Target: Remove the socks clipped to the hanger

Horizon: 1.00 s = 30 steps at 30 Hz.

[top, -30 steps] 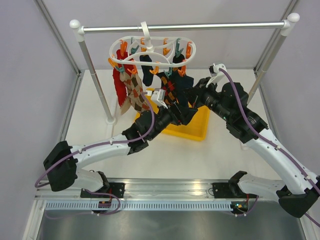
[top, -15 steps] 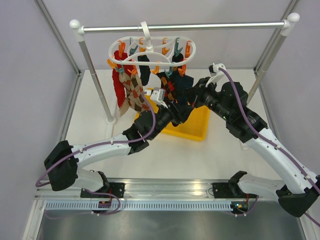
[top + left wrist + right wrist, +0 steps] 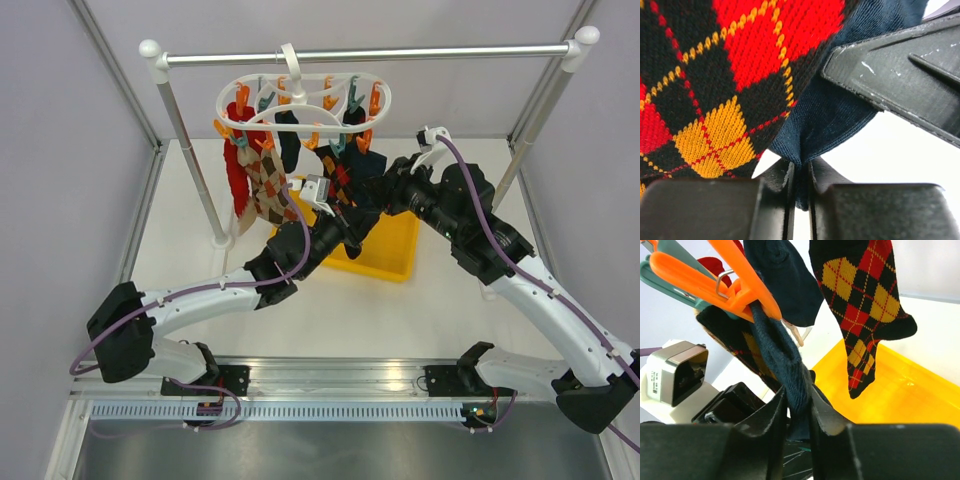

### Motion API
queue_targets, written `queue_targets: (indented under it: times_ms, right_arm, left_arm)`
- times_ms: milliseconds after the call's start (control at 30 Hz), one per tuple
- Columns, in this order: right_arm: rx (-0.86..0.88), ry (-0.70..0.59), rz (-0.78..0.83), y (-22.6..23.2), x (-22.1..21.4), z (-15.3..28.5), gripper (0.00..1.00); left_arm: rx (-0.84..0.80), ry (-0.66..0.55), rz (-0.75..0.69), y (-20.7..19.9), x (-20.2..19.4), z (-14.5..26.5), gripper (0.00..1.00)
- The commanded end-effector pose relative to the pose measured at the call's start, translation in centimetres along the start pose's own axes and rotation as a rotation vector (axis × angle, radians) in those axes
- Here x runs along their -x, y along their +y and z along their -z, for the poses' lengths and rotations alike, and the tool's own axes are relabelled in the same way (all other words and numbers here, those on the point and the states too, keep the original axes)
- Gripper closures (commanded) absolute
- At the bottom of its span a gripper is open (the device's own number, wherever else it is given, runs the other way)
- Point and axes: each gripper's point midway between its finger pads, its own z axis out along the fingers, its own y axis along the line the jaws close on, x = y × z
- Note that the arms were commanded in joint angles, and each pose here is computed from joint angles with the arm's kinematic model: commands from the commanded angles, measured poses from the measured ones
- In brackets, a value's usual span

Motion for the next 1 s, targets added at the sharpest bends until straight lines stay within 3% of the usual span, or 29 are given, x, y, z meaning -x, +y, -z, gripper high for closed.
queue_targets:
  times_ms: [0,200,367,967]
  right_arm:
    - [-0.009,-0.021,0.011,0.0,0.6,0.1,0.68]
    - [-0.045,-0.082,0.043,-0.7,1.8,1.1,0.41]
    - [-0.003,-0.157,0.083,0.2,3.5,2.4,0.30]
    - [0.174,-0.341,0.311,3.4,7.0,2.0,0.27]
  left_arm:
    - [-0.022,-0.042,-0.024,-0.9,1.7,0.5,0.89]
    - [0.019,-0.023,-0.031,-0.1,1.4,0.8,0.94]
    - [0.035,-0.010,-0.030,0.2,1.2,0.8,0.96]
    - [0.053,0.021,-0.043,0.3,1.0,0.5,0.98]
